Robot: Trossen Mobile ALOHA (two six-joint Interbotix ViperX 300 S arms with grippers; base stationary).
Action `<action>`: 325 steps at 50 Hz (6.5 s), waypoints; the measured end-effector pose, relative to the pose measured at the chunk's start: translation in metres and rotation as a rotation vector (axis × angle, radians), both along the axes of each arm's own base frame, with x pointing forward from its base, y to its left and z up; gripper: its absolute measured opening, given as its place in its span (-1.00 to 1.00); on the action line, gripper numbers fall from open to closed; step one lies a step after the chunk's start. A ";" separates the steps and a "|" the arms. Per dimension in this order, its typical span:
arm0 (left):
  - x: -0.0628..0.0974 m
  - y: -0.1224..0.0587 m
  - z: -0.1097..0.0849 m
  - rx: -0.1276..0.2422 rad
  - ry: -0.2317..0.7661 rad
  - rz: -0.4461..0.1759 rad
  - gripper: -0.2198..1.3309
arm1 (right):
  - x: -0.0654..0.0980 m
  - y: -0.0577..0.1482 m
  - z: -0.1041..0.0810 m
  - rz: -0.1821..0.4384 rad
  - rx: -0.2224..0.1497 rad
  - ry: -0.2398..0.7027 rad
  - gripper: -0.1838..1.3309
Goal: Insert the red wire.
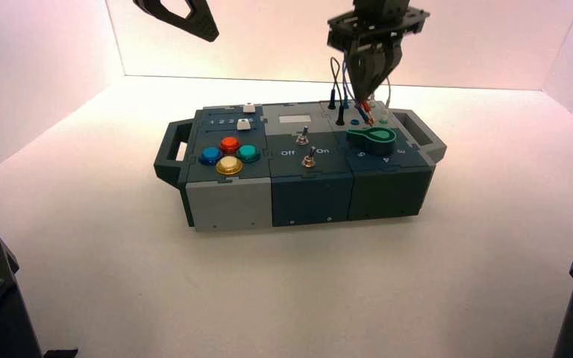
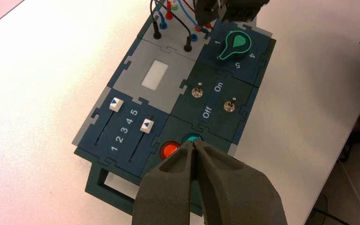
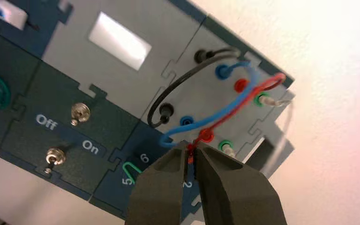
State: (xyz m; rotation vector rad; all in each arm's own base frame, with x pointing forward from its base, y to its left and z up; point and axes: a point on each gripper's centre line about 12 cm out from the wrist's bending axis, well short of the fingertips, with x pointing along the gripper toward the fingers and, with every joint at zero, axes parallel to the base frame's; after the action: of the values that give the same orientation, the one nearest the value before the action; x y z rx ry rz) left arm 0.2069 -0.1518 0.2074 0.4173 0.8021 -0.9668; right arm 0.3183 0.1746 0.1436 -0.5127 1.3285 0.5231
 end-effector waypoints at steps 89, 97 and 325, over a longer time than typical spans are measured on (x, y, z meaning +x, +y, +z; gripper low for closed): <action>0.001 0.000 0.000 0.001 -0.005 0.004 -0.93 | -0.024 -0.028 -0.020 -0.112 0.219 -0.323 -0.78; 0.001 0.000 0.000 0.001 -0.005 0.004 -0.93 | -0.023 -0.029 -0.023 -0.118 0.215 -0.316 -0.78; 0.005 0.003 0.001 -0.007 -0.067 0.045 -0.93 | -0.042 -0.039 0.032 -0.138 0.151 -0.190 -0.21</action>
State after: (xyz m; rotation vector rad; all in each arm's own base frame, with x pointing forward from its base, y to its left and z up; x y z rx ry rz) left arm 0.2121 -0.1486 0.2084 0.4218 0.7449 -0.9088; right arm 0.2760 0.1361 0.1758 -0.3352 1.1235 0.4454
